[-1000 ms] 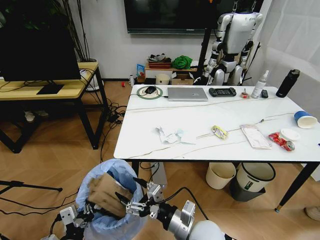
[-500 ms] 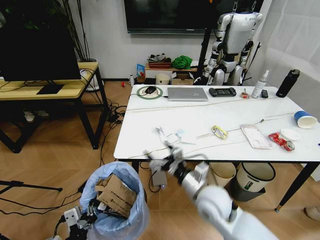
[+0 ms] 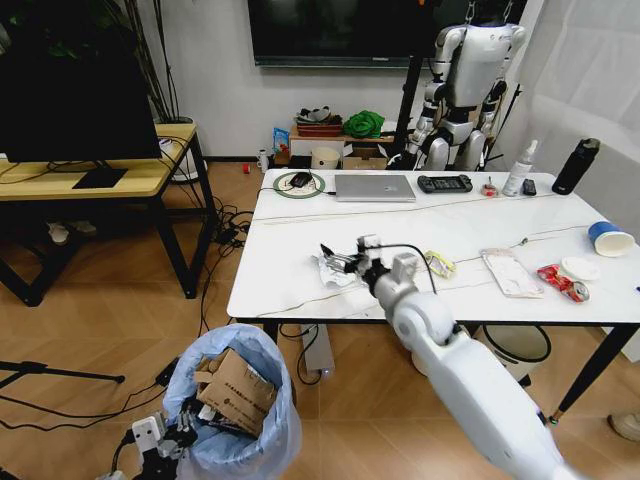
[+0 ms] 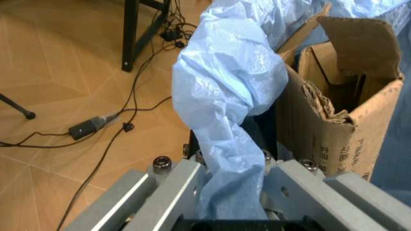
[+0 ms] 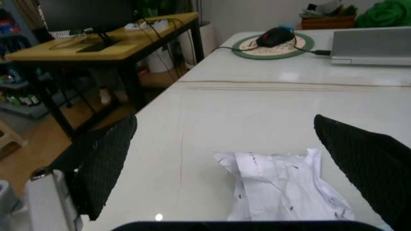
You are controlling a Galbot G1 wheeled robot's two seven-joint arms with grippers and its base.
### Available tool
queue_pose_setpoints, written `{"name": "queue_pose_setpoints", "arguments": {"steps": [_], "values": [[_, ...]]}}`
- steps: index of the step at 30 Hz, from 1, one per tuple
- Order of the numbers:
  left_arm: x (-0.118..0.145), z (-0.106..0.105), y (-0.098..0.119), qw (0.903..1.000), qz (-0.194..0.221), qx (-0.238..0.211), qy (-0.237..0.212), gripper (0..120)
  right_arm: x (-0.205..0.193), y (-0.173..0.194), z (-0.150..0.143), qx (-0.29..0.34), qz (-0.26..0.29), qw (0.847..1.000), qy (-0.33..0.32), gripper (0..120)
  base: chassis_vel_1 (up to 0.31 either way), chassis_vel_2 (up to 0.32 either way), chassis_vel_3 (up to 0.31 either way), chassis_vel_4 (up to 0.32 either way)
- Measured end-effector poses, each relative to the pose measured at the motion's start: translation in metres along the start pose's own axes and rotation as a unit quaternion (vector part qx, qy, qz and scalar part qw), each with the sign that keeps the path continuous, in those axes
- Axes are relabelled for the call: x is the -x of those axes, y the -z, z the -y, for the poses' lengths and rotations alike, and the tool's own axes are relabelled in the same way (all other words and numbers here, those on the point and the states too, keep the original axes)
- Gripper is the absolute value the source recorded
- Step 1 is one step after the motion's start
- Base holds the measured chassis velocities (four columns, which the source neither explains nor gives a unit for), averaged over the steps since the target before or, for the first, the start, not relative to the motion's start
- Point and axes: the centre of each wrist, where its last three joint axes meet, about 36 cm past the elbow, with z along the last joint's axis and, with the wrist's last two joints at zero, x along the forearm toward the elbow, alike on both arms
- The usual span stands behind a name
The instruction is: Pick up the trash bin and place the trash from the table into it.
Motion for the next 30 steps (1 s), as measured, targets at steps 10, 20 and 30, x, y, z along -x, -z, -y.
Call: {"name": "queue_pose_setpoints", "arguments": {"steps": [10,20,30], "values": [[-0.001,-0.001,-0.001,1.0,0.0,-0.002,0.004,0,0.03,-0.027,0.02,-0.037,-0.047,0.998,-0.026,93,0.0,0.0,0.0,0.0],[0.0,-0.003,-0.001,1.0,0.0,-0.001,0.004,0,0.03,-0.037,0.031,-0.041,-0.058,0.997,-0.036,54,0.0,0.0,0.0,0.0],[0.0,-0.005,0.0,1.0,0.0,-0.001,0.005,0,0.024,-0.049,0.032,-0.048,-0.068,0.996,-0.036,16,0.0,0.0,0.0,0.0]]}}
